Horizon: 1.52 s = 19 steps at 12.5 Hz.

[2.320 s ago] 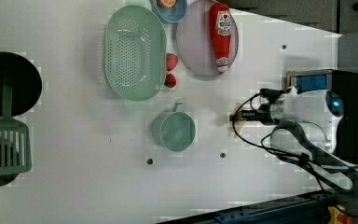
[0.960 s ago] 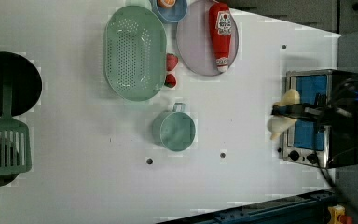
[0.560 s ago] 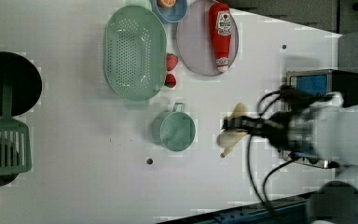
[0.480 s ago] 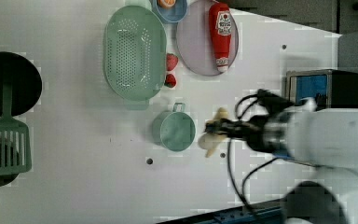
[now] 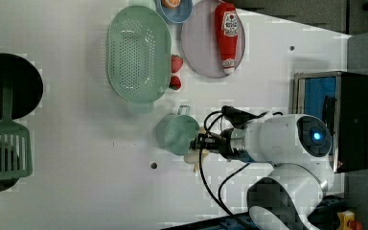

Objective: Pick Banana and place it in mug.

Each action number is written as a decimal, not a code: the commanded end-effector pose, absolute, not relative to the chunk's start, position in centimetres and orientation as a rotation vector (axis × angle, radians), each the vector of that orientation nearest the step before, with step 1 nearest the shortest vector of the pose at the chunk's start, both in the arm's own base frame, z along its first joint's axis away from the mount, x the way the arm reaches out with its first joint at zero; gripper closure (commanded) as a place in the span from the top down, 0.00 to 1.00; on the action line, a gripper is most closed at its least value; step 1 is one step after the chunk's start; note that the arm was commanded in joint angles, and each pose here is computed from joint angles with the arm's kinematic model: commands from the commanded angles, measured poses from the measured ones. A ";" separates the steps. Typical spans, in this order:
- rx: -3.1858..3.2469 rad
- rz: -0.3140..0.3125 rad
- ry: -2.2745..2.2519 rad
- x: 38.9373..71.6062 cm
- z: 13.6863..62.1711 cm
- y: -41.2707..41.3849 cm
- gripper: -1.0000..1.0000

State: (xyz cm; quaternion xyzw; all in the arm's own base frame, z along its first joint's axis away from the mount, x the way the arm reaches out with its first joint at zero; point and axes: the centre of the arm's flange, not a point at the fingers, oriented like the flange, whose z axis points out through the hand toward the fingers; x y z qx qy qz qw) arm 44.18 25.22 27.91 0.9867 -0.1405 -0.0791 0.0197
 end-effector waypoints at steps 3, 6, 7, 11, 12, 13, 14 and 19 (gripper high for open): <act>3.123 -0.076 -0.636 46.3 30.7 24.3 0.72; 3.139 -0.032 -0.645 46.8 31.6 24.3 1.00; 3.143 -0.010 -0.659 47.2 32.3 24.2 1.00; 3.115 0.141 -0.854 50.6 40.2 19.5 1.00; 3.088 0.143 -0.908 51.3 42.9 17.6 1.00; 3.061 0.140 -0.962 51.7 45.8 15.4 1.00; 3.023 0.122 -1.043 52.1 49.5 12.4 1.00; 2.874 0.041 -1.311 51.6 59.2 0.9 1.00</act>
